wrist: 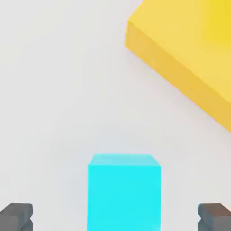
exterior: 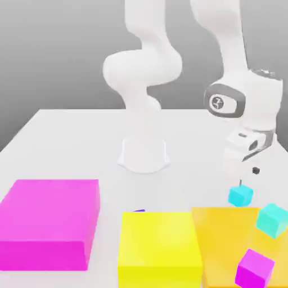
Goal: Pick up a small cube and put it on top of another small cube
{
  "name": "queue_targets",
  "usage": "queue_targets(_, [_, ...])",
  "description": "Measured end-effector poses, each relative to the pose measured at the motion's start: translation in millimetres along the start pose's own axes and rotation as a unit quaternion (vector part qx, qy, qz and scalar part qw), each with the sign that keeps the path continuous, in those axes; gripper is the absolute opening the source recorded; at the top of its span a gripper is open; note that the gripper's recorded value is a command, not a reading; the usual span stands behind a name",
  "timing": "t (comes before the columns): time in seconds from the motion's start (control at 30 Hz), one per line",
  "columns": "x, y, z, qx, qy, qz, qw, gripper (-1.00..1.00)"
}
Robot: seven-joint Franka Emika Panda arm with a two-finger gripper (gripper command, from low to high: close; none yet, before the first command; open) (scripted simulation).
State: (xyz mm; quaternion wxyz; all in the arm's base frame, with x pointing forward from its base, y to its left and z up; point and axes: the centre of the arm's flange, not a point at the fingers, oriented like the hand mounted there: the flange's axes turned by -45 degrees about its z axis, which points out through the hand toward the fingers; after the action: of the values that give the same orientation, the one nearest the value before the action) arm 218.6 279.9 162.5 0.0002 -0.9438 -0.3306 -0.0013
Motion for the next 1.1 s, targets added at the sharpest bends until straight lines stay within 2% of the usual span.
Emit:
queue_targets(0.1, [-2,0,27,0.001,-0.001,0.001,1.0,0.0])
queue_targets(0.13, [-2,0,34,0.001,-0.001,0.001,1.0,-1.0])
queue_targets(0.37, [-3,0,34,0.001,-0.001,0.001,1.0,-1.0])
queue_targets(0.6, [-2,-1,-21,-0.001,0.0,-0.002,1.0,-1.0])
queue_targets(1.0, [127,72,-124,0.001,-0.001,0.1,0.995,-1.0])
queue_targets(1.1, [135,90,-99,0.001,-0.001,0.118,0.993,-1.0])
